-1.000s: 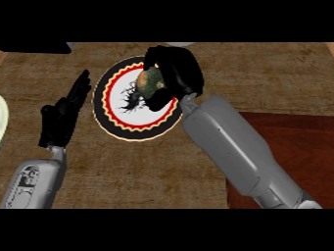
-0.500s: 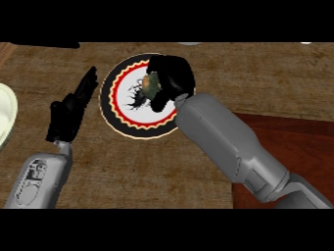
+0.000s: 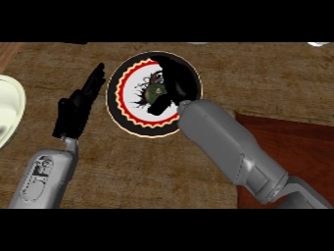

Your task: Pick the squash from the tray and place it in the plate

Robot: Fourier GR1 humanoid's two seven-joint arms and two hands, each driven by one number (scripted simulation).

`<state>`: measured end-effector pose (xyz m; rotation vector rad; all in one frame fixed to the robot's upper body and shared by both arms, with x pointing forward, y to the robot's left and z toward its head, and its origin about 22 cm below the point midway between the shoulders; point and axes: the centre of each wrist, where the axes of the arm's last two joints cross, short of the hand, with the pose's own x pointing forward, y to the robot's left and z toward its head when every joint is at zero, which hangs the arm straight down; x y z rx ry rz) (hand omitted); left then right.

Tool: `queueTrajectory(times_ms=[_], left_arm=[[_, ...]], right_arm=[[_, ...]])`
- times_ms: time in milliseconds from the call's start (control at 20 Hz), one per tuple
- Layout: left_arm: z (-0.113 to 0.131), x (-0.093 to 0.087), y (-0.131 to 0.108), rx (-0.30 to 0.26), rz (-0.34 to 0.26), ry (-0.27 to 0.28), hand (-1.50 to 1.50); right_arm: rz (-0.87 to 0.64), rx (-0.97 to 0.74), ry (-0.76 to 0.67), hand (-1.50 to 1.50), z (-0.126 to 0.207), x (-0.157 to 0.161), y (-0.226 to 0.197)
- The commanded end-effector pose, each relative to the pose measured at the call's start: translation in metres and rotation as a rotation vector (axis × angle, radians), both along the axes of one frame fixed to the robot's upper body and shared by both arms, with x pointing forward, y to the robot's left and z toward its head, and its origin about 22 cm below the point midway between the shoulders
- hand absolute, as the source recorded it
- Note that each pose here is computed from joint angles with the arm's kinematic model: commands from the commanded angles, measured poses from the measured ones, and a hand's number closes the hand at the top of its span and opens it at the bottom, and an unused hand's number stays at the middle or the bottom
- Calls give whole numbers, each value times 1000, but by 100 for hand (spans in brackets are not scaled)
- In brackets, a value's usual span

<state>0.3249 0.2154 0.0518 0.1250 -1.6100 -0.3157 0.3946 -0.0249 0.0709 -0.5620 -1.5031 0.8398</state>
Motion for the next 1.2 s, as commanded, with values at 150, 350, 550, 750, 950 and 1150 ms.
queueTrajectory(times_ms=[150, 350, 550, 750, 950, 1150], left_arm=[[-8, -3, 10, -3, 38, 19, 0], [-13, -12, 27, 15, 83, 26, 0], [-5, -21, 30, 1, 98, 39, 0], [0, -12, 29, -2, 117, 32, 0], [-8, -17, 33, -9, 136, 35, 0], [-5, -30, 32, -11, 126, 12, 0]], right_arm=[[-62, 320, -105, -150, 5, 2, -8], [-156, 467, -116, -150, 10, 8, -17], [-223, 515, -137, -150, 3, 15, -50], [-255, 559, -139, -150, -2, 20, -95], [-203, 558, -125, -150, 8, 19, -126], [-194, 540, -118, -150, -16, 8, -176]])
